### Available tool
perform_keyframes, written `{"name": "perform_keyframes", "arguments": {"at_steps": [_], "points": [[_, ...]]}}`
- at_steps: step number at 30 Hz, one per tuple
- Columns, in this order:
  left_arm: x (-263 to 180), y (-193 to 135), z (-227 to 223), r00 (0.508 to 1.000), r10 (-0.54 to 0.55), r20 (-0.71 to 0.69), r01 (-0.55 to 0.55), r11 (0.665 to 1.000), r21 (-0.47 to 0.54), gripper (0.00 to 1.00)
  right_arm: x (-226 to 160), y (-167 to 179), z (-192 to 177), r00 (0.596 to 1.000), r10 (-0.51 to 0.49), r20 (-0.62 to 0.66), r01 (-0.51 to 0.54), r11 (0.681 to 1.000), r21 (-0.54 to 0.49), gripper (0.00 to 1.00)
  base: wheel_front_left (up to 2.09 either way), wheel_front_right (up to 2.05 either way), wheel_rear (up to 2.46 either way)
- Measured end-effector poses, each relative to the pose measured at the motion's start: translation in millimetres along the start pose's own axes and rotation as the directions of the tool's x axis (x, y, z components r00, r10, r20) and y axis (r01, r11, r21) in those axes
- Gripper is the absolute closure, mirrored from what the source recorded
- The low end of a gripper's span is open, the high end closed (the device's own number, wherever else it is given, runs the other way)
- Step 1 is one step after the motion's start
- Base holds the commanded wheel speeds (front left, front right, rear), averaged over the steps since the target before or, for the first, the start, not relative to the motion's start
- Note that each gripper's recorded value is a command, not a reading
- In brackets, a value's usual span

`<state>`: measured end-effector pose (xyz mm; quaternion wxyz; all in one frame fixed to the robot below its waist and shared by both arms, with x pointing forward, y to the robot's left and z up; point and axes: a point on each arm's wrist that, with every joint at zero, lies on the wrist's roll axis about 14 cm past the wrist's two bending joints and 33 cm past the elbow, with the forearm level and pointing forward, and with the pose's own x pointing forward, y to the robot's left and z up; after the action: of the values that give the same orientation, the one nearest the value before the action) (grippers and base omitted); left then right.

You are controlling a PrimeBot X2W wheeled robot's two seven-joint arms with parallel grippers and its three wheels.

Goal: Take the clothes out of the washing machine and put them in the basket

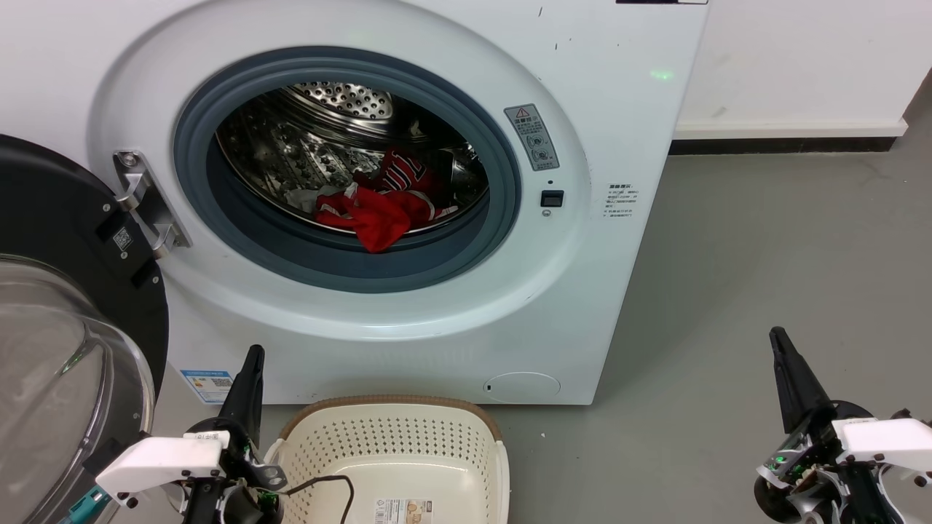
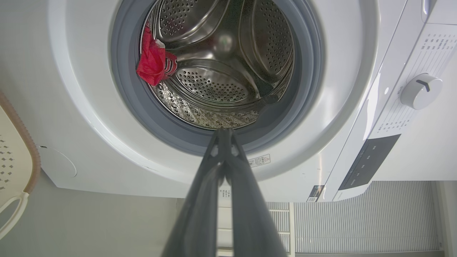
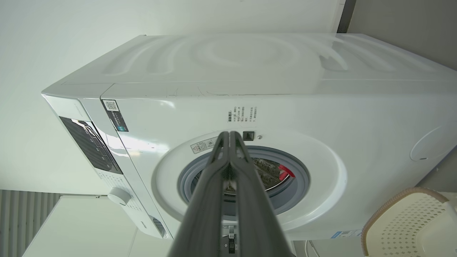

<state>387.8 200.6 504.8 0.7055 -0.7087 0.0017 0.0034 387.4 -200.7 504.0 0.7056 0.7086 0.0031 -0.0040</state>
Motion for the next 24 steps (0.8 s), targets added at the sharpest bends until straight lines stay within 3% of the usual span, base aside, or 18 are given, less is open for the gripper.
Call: {"name": "perform_keyframes", "arguments": {"at_steps": [17, 18, 24], "points": [[0, 0, 0, 1.0, 0.0, 0.0, 0.0, 1.0, 0.0, 1.0, 0, 0, 0, 1.0, 0.0, 0.0, 0.0, 1.0, 0.0, 1.0, 0.0, 0.0, 0.0], [0, 1, 0, 1.0, 0.003, 0.0, -0.003, 1.0, 0.0, 0.0, 0, -1, 0, 1.0, -0.002, 0.0, 0.002, 1.0, 0.0, 0.0, 0.0, 0.0, 0.0], [-11, 25, -3, 0.997, 0.075, 0.002, -0.075, 0.997, -0.007, 0.0, -11, -23, 0, 0.998, -0.068, 0.008, 0.068, 0.998, 0.007, 0.0, 0.0, 0.0, 0.0]]}}
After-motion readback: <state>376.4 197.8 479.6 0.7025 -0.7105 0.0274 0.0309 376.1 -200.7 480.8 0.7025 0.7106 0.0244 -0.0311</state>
